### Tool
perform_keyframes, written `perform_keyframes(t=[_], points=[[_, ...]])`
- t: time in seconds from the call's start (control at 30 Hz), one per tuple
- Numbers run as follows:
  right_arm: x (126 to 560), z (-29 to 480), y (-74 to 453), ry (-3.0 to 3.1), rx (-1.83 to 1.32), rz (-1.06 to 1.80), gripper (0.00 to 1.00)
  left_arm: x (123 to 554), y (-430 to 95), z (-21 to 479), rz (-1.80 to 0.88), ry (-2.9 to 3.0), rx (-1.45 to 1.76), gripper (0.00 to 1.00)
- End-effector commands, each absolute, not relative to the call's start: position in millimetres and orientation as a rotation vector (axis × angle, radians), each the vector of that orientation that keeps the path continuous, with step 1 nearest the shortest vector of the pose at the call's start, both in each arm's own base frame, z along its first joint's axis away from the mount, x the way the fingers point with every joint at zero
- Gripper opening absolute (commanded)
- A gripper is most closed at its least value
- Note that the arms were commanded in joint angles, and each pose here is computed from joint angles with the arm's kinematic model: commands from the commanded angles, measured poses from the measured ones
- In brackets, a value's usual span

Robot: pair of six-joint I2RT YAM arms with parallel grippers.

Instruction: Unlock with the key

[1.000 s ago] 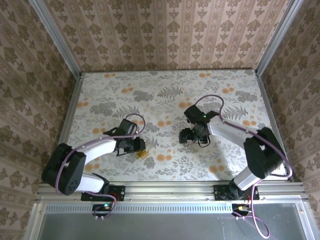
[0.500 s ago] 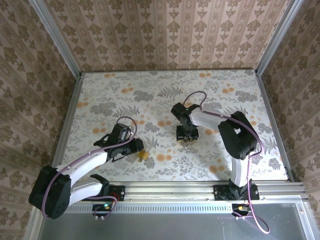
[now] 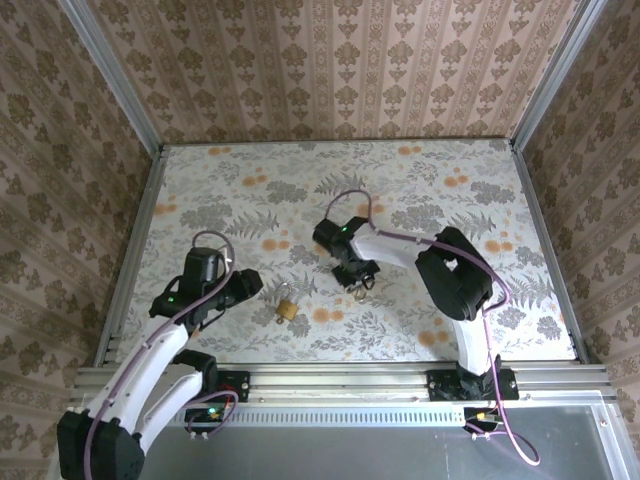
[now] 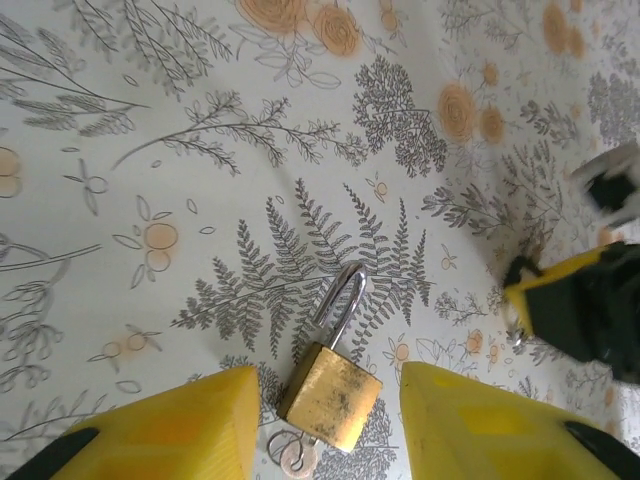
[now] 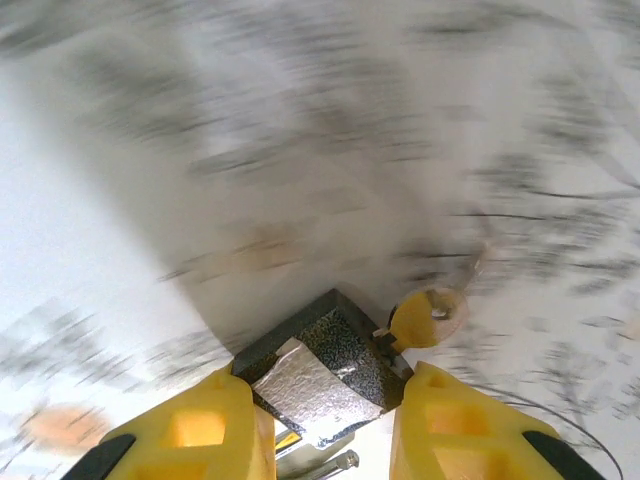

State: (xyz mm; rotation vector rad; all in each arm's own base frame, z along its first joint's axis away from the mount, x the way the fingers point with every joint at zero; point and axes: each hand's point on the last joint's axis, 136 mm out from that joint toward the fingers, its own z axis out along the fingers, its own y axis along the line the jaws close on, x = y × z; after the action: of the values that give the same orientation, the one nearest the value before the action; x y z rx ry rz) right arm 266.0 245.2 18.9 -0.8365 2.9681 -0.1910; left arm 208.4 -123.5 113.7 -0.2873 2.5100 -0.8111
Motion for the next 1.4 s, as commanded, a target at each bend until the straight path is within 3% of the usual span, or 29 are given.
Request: perform_keyframes(t=[0.0,0.13,0.3,0.47,0.6,0.63,0.73,0.8,1.03,1.37], points=[[227,29,262,2.724,-1.456,-0.281,0.16,198,-119,129,-0.833,2.517,-0.238,0.43],[202,32,291,2.470,-1.810,-0.236,0.21,200,-115,138,-0.827,2.504,-0.228,0.43],[189,42,316,2.108,-2.094,-0.228,0.50,201,-113,144,-0.821,2.493,-0.215,0.43],[207,79,321,2.140,-1.889,-0.283,0.61,198,-111,149,-0.825,2.481,-0.210,0.46],[182,112,329,2.416,-1.481,0.043,0.62,199,-111,154,-0.846,2.464,-0.215,0.48],[175,112,327,2.520,-1.326,0.116,0.57,200,-111,155,-0.852,2.456,-0.213,0.48],[136,97,331,2.771,-0.967,0.426,0.19,204,-110,160,-0.849,2.440,-0.209,0.52],[111,85,340,2.834,-0.844,0.575,0.10,207,-109,166,-0.846,2.424,-0.196,0.56],[101,35,343,2.966,-0.689,0.442,0.02,218,-104,190,-0.785,2.350,-0.134,0.69],[132,4,288,3.036,-0.521,0.046,0.01,215,-99,202,-0.751,2.321,-0.125,0.70]])
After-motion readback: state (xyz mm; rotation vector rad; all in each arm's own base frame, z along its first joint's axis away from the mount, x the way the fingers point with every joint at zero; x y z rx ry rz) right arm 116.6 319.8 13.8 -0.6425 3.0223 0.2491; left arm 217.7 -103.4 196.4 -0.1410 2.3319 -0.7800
